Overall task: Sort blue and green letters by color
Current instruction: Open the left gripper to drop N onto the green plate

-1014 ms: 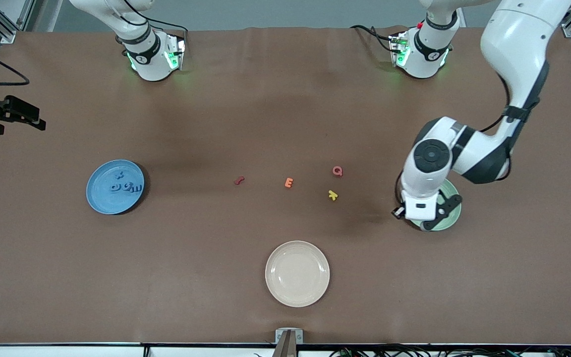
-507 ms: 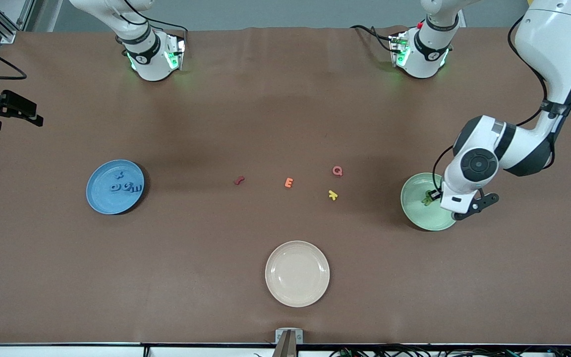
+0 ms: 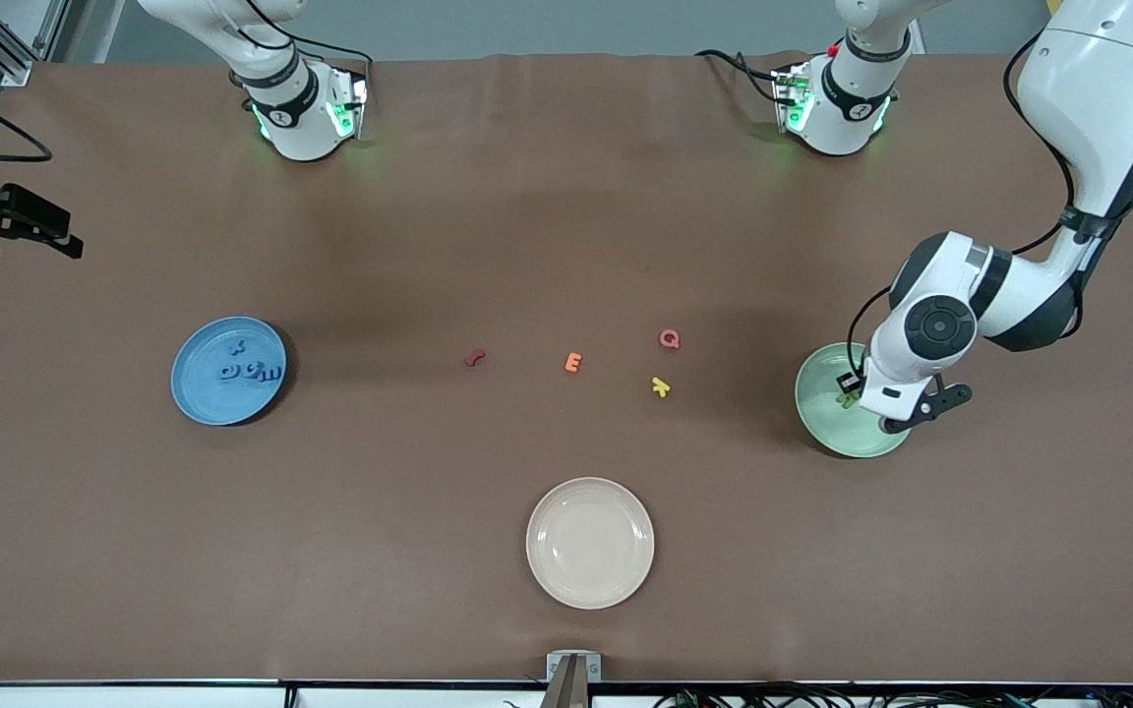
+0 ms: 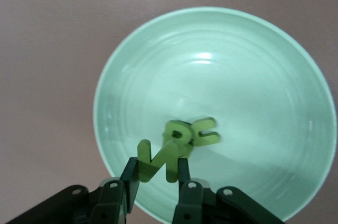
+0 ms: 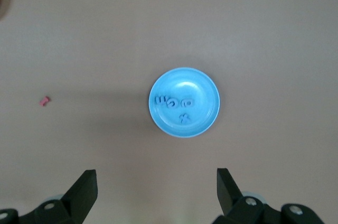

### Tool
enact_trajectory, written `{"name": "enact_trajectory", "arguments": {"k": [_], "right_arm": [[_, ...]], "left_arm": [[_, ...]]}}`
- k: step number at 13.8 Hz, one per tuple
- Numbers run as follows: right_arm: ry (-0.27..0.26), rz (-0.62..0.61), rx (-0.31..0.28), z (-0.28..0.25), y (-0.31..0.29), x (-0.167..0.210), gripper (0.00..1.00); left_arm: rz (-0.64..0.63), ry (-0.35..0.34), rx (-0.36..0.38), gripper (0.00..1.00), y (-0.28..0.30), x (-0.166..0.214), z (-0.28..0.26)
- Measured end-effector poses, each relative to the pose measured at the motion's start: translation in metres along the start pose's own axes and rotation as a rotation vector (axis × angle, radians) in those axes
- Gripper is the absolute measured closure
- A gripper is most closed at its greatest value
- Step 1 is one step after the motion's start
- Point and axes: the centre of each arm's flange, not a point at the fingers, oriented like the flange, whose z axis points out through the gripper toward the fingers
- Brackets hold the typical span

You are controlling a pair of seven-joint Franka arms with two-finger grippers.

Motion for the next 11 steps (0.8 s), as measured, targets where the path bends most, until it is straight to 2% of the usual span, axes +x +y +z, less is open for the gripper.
{"name": "enact_trajectory", "arguments": {"k": [3, 4, 6, 11], "right_arm": [[0.013, 0.0, -0.002, 0.0, 0.0, 0.002, 0.0], [0.012, 0.0, -0.002, 0.001, 0.0, 0.002, 0.0], [0.011, 0.001, -0.002, 0.001, 0.001, 0.002, 0.0], [0.01, 0.004, -0.002, 0.002, 0.002, 0.001, 0.0]], "left_arm": [[0.003, -0.006, -0.008, 0.67, 0.003, -0.001, 0.004], [0.003, -0.006, -0.008, 0.61, 0.003, -0.001, 0.004], [0.002, -0.004, -0.01, 0.56, 0.003, 0.0, 0.004], [-0.014, 0.055, -0.059, 0.04, 0.009, 0.018, -0.029]]}}
